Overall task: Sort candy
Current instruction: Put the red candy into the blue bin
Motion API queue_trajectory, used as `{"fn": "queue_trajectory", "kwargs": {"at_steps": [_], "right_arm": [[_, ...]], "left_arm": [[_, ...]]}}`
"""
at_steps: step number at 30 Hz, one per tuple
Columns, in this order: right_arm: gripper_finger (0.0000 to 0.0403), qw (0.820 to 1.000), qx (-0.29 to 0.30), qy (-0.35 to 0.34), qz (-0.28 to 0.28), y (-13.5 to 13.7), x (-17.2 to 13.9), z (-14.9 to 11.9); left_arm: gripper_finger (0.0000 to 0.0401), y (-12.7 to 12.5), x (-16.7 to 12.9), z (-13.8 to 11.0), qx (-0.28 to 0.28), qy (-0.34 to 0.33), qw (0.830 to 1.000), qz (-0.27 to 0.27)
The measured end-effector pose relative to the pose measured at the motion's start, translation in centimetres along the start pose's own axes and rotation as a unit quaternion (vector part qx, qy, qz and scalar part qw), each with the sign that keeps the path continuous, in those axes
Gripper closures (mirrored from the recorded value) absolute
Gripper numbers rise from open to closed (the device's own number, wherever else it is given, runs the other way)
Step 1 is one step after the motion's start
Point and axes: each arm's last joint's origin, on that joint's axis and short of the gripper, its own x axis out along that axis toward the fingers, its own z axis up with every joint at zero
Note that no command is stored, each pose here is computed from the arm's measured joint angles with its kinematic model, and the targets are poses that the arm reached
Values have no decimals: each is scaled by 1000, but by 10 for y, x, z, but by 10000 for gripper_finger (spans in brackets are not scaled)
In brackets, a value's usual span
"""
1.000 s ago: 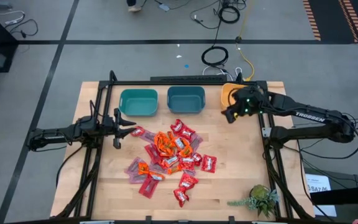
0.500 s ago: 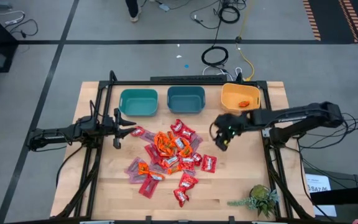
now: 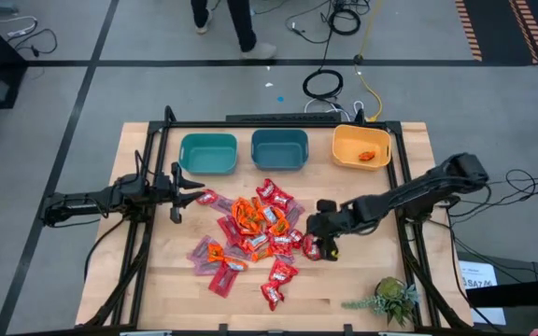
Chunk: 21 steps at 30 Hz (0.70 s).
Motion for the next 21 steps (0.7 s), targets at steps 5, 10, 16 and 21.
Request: {"fn": "queue_trajectory", "kwargs": {"at_steps": [5,10,16,21], "right_arm": [[196,999,18,38,-17,1,28,-8],[196,996,56,64,-31,1,51,-13],[241,991,116,55,-48,0,50,-14],[349,987,149,34,-42,-1,25,-10]], "left_arm": [[283,0,0,0,0,0,1000,0],[283,0,0,0,0,0,1000,0],[283,0,0,0,0,0,1000,0],[283,0,0,0,0,0,1000,0]]}}
